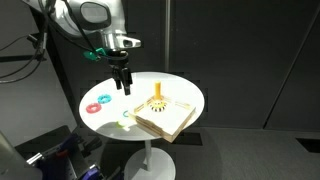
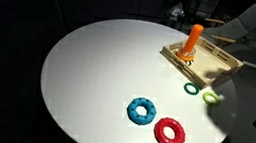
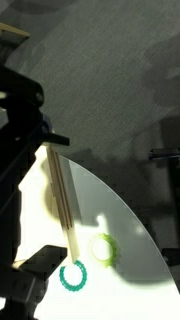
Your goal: Move the orange block to the table, then place the yellow bracelet on it
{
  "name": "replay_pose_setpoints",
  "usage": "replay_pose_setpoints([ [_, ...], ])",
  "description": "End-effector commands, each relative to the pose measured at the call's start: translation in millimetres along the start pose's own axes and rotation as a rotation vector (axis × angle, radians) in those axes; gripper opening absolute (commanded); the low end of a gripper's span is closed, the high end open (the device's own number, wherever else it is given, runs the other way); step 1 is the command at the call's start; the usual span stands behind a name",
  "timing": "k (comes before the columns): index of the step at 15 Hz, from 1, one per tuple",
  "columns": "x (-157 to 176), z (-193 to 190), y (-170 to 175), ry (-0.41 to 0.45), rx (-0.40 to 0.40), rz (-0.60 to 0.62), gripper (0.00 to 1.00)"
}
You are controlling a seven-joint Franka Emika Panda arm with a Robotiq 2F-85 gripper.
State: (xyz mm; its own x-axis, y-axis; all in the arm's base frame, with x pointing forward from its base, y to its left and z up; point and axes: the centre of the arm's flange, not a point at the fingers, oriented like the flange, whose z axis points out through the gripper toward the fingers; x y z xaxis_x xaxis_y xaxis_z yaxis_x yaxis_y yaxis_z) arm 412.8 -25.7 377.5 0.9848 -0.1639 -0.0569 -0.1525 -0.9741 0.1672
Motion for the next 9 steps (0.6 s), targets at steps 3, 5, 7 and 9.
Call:
replay_pose_setpoints([
  [3,33,11,-4,0.088,0.05,0.114,1.0],
  [5,50,17,-7,0.139,0.077,0.144,1.0],
  [7,64,24,-10,0.178,0.1,0.163,1.0],
  [9,79,30,-15,0.214,0.124,0.168,1.0],
])
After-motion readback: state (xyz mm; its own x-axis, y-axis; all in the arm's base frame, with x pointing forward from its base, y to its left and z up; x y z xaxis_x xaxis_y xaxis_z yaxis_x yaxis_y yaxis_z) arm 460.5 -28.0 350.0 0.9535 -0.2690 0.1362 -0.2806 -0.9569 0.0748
